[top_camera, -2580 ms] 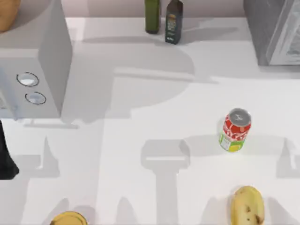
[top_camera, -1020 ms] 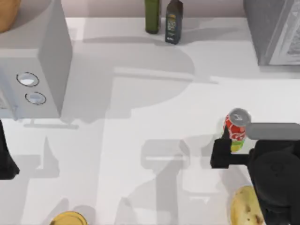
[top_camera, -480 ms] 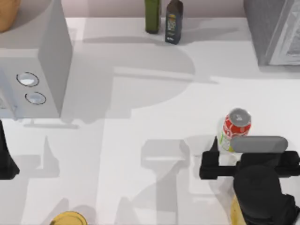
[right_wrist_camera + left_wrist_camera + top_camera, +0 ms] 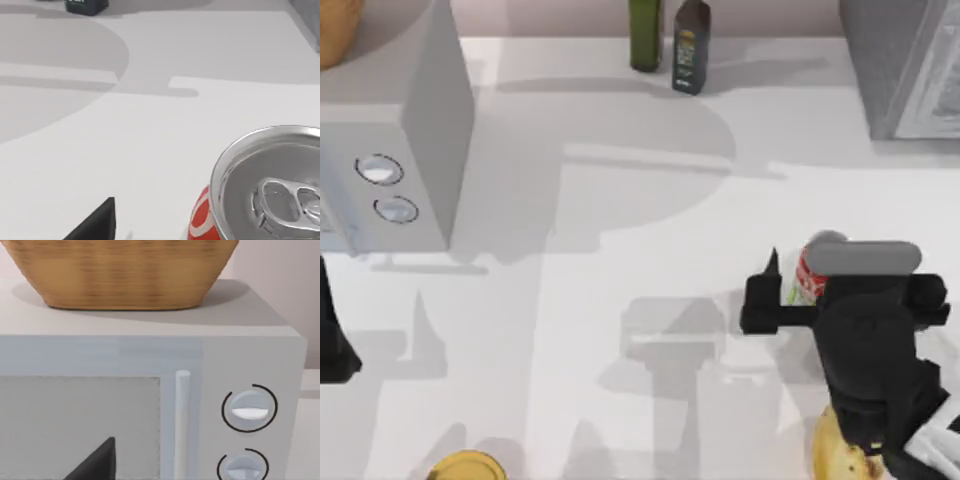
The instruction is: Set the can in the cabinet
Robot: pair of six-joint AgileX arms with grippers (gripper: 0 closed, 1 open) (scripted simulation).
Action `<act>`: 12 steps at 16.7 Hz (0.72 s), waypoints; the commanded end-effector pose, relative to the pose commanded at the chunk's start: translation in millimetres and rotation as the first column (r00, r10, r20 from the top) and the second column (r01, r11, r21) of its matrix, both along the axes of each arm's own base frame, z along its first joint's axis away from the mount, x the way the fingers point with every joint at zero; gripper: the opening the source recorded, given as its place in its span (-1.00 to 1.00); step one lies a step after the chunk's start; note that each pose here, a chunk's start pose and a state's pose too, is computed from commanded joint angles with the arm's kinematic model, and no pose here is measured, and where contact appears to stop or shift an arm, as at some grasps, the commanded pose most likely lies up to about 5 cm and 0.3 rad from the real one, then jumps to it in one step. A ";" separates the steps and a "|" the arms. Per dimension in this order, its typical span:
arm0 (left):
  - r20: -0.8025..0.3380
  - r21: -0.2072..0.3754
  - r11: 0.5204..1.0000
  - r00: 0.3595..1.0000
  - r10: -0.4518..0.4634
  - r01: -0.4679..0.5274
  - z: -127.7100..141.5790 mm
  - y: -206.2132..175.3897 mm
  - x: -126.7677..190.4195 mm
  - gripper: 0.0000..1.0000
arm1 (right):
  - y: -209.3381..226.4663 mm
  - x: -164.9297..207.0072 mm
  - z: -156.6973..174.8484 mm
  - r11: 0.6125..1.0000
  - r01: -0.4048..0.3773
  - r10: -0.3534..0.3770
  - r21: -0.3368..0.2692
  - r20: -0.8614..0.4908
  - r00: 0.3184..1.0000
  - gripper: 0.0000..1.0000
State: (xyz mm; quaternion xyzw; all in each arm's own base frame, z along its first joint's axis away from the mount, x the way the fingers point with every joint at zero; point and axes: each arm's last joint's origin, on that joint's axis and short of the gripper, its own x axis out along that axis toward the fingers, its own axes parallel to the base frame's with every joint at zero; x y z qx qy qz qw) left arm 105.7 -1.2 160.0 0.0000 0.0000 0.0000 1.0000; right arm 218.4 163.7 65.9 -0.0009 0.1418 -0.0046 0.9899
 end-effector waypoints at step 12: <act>0.000 0.000 1.000 1.000 0.000 0.000 0.0 0.0 0.0 1.00 | 1.5 12.6 -19.3 1.000 0.001 -0.001 0.001 -0.010 1.000 0.85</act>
